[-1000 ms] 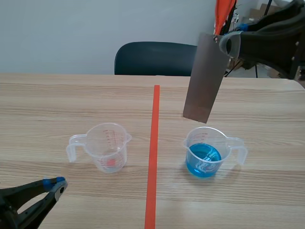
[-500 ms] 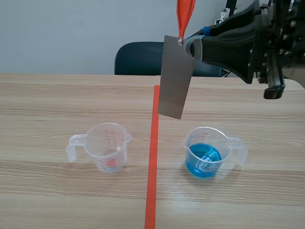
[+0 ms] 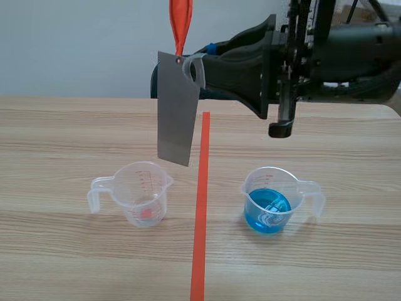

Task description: Do the redox reaction experiment. move the plate over the left beaker

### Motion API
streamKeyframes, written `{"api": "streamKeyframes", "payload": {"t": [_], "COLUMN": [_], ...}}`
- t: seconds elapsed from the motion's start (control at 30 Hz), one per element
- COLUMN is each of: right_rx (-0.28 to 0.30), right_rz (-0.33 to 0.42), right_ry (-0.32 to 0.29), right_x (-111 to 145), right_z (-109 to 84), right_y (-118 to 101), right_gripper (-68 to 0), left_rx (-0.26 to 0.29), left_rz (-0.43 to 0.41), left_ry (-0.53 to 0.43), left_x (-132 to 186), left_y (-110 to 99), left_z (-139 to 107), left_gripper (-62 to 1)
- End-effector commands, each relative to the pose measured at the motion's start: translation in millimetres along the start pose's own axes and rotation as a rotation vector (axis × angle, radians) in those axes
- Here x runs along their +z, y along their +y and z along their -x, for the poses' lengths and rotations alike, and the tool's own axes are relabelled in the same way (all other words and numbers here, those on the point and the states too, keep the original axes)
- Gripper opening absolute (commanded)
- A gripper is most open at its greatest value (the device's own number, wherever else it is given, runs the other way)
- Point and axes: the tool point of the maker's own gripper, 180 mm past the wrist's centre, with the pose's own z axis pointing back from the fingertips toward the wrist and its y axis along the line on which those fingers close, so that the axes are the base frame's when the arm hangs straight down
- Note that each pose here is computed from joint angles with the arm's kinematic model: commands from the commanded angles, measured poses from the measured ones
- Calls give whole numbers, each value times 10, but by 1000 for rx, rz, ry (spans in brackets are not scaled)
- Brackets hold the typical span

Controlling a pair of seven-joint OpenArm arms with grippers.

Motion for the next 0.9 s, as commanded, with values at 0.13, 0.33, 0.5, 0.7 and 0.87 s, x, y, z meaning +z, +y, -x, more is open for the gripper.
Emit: {"api": "streamKeyframes", "payload": {"t": [0.13, 0.33, 0.5, 0.7, 0.87], "right_rx": [14, -33, -91, -109, -141], "right_rz": [59, 96, 138, 110, 136], "right_ry": [-11, -22, -9, -1, 5], "right_x": [-166, -322, -467, -618, -694], "right_z": [-147, -204, -205, -246, -267], "right_y": [-149, -199, -239, -160, -189], "right_gripper": [-669, -669, -669, -669, -669], "left_rx": [-9, -9, -8, -9, -10], "left_rz": [-4, -4, -3, -4, -4], "left_ry": [-70, -70, -72, -73, -80], "left_x": [-35, -36, -39, -43, -67], "left_y": [25, 26, 25, 27, 33], "left_z": [-145, -145, -148, -149, -150], "left_gripper": [14, 14, 14, 14, 14]}}
